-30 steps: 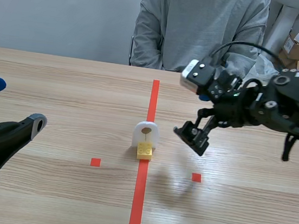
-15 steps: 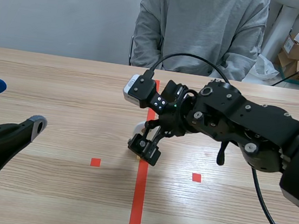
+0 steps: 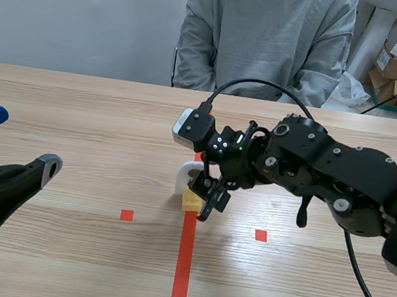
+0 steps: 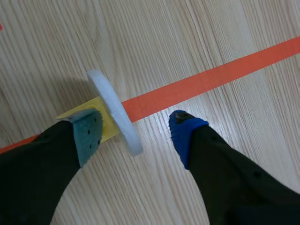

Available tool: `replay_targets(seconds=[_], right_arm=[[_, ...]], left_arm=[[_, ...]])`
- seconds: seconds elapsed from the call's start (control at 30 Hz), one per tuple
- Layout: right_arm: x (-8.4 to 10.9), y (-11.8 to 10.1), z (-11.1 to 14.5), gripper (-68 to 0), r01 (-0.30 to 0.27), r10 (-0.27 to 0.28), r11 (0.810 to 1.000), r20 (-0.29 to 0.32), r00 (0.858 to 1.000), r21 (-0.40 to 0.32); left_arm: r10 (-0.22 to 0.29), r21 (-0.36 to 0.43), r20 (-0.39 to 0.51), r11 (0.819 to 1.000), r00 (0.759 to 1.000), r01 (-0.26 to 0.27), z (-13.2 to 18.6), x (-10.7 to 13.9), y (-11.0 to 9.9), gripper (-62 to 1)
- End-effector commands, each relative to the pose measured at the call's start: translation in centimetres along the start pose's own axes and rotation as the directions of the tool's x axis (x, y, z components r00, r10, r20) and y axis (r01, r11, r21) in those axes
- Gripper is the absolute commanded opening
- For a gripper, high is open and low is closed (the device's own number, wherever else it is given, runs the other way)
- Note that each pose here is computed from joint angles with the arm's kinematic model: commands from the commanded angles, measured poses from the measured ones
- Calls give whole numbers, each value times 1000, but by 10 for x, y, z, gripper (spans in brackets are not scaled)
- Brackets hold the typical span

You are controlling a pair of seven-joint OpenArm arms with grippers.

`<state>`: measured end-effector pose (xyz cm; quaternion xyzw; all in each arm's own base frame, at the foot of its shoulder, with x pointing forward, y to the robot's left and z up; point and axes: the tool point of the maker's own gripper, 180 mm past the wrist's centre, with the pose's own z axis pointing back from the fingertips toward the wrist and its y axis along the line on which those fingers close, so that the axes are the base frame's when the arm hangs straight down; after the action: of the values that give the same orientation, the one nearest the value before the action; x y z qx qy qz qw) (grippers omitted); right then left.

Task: Do the leaf sorting experiment

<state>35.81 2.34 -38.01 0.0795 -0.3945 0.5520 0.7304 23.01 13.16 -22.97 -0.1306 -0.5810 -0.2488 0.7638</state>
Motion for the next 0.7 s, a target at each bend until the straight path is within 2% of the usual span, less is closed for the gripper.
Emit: replay_targets(seconds=[0.0,0.07,0.27,0.5,0.67], right_arm=[[15,-13,4,-388,-9,10,1000,43,999,-29],[15,-13,4,-409,-9,10,1000,46,999,-29],[17,-13,4,-532,-9,10,1000,56,998,-29],[17,-13,4,-627,-12,13,1000,56,998,-29],[16,-13,4,-657,-12,13,1000,47,999,-29]], left_arm=[[-1,-7,34,1000,999,1,-1,10,-1,-24],[-1,-7,34,1000,999,1,-1,10,-1,-24],[-1,-7,34,1000,999,1,-1,10,-1,-24],[-1,-7,34,1000,999,1,-1,10,-1,-24],[-1,-7,33,1000,999,1,-1,9,-1,-24]])
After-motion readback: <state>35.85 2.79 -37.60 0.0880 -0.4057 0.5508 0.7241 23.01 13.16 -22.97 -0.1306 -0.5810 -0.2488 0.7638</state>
